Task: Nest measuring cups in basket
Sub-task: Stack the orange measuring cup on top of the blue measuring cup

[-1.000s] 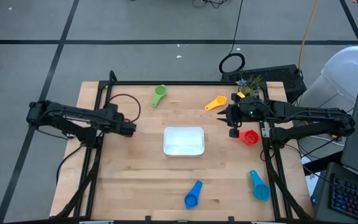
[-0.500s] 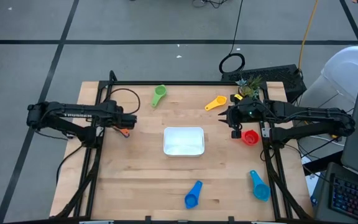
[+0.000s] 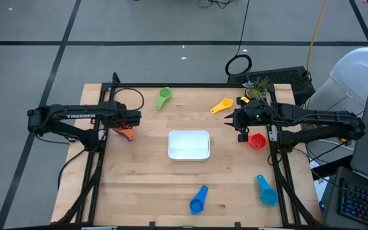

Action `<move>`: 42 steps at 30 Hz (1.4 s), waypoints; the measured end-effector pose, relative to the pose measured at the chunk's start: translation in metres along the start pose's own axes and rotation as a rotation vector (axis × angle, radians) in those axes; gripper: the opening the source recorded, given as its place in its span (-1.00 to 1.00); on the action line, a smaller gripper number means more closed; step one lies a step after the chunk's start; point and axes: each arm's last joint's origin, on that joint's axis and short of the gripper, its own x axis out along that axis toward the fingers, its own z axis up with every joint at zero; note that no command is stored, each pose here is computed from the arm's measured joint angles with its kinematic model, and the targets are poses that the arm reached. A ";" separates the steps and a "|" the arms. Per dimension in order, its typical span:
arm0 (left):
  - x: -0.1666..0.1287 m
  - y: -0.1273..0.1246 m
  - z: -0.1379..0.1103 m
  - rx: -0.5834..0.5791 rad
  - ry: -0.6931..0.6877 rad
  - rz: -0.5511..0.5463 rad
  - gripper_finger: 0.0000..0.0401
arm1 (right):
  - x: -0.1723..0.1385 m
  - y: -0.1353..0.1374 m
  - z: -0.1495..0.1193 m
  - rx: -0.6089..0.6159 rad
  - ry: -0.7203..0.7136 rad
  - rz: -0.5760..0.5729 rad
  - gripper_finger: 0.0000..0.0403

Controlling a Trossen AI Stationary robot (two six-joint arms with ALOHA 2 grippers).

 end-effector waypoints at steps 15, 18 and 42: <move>0.028 -0.008 -0.011 0.036 0.031 -0.008 -0.92 | 0.000 0.000 0.000 0.053 0.003 0.002 -0.53; 0.028 -0.008 -0.011 0.046 0.023 -0.009 -0.80 | 0.000 0.000 0.000 0.058 0.003 0.002 -0.53; 0.006 -0.004 -0.001 0.108 -0.042 0.007 -0.46 | 0.000 -0.001 0.002 0.060 -0.025 -0.007 -0.53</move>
